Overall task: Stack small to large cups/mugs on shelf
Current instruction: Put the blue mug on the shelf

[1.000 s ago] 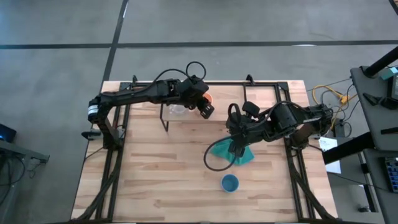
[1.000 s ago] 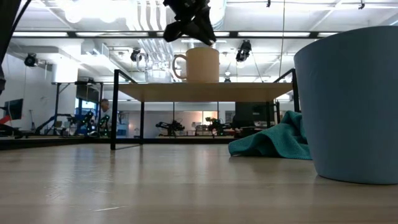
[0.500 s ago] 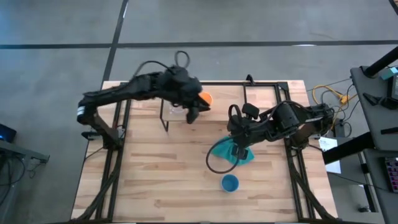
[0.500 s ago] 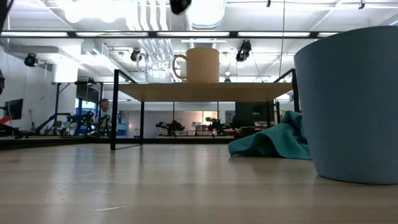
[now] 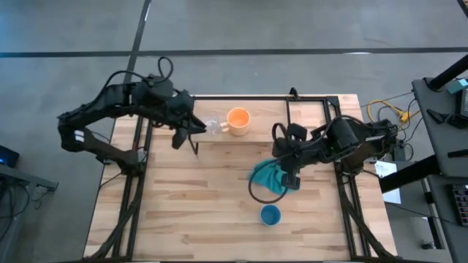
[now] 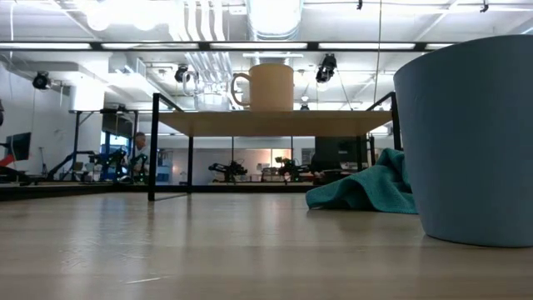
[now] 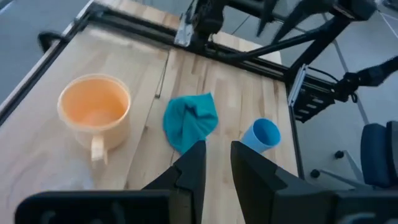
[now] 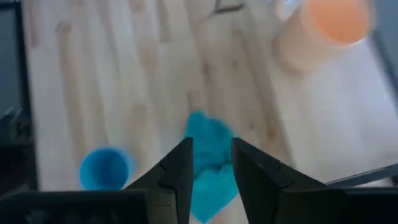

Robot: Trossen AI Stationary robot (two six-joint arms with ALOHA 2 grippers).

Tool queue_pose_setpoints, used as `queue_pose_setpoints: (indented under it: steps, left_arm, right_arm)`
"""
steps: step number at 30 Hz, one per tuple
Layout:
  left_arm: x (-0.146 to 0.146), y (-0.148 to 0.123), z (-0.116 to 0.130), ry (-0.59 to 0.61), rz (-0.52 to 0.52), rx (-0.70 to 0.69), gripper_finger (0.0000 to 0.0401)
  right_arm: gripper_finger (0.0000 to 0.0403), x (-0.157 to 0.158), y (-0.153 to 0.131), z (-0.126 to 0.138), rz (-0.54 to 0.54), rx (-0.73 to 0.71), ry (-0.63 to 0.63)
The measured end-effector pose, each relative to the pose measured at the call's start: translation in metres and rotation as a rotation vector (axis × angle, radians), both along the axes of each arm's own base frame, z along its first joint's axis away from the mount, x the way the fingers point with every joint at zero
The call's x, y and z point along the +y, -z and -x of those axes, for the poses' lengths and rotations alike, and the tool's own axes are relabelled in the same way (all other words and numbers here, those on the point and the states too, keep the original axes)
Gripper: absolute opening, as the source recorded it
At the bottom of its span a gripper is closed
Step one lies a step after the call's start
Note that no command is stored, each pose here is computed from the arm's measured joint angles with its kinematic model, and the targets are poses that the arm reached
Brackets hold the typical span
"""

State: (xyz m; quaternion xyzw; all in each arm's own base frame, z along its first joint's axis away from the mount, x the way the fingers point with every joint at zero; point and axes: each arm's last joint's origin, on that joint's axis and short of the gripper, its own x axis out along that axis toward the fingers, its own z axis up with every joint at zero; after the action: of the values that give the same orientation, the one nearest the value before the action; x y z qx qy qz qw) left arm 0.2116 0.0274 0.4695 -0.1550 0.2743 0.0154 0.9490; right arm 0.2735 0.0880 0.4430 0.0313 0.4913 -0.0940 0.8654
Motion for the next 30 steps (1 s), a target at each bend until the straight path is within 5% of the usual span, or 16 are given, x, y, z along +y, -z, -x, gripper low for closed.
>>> queue_pose_setpoints:
  steps: [8,15,30]
  left_arm:
    - [-0.004,-0.002,0.025,-0.006,0.004,0.020,0.0061]
    - [-0.005,-0.007,0.037,-0.007,-0.001,-0.009,0.0061]
    - [-0.006,-0.009,0.042,-0.002,-0.011,-0.023,0.0061]
  right_arm:
    - [0.0102,0.007,0.058,-0.004,-0.050,0.267,-0.036]
    - [0.0123,0.007,0.096,-0.004,-0.060,0.410,0.070]
    - [0.0211,0.017,0.117,-0.021,-0.183,0.316,-0.028]
